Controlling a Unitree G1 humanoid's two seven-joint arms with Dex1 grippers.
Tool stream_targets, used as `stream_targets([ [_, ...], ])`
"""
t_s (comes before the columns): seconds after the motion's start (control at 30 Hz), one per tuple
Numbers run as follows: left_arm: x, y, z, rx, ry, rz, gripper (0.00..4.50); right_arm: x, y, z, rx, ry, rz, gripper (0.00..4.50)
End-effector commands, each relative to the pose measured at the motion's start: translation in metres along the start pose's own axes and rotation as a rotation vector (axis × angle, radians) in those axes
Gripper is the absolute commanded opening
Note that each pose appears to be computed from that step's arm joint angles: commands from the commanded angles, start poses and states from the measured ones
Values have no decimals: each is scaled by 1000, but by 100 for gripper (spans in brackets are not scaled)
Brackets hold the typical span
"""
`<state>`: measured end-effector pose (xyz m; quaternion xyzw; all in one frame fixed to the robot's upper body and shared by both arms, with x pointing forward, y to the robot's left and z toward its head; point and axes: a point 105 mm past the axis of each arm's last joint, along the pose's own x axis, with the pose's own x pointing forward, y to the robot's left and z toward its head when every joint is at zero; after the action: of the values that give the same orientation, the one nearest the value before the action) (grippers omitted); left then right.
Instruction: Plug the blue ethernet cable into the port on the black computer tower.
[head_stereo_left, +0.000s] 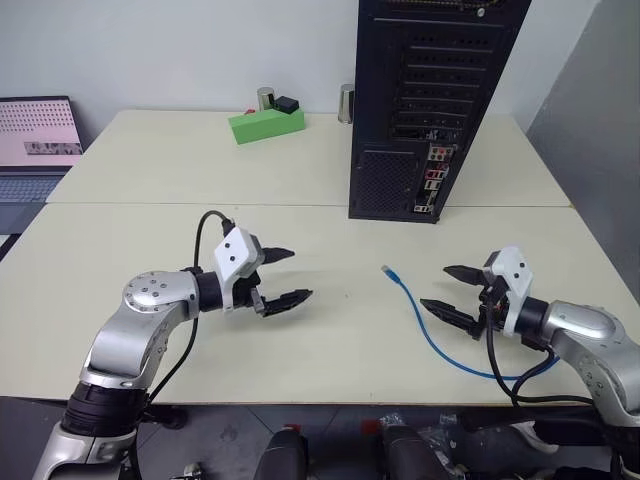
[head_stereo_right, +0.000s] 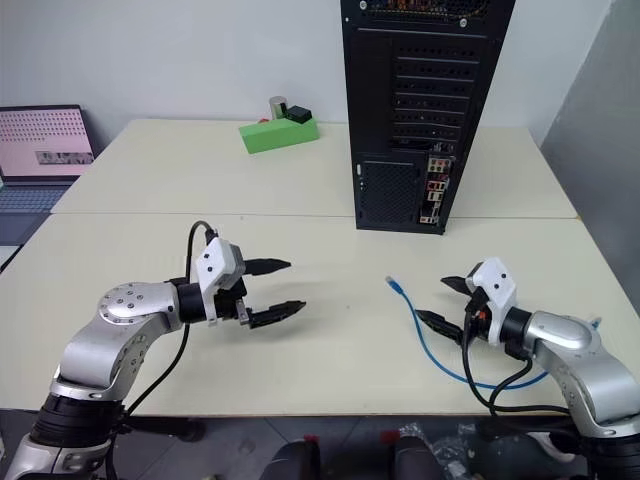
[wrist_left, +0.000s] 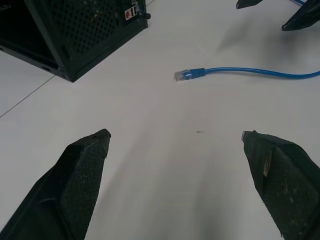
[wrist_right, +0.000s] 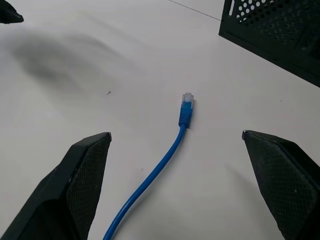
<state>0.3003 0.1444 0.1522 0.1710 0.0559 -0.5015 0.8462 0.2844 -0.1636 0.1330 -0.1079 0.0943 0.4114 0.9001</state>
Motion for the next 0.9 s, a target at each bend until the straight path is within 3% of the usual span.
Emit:
stream_targets([
  [0.03,-2,-8,10,34,-19,-51,450,3,3,14,-48,-34,18,445],
  [0.53,0,-14,7,44,4,-89,450,39,7,7,-48,-6,-90,445],
  [0.9,6,-10,19,72,-40,-106,450,76,-16,-17,16,59,-212,445],
])
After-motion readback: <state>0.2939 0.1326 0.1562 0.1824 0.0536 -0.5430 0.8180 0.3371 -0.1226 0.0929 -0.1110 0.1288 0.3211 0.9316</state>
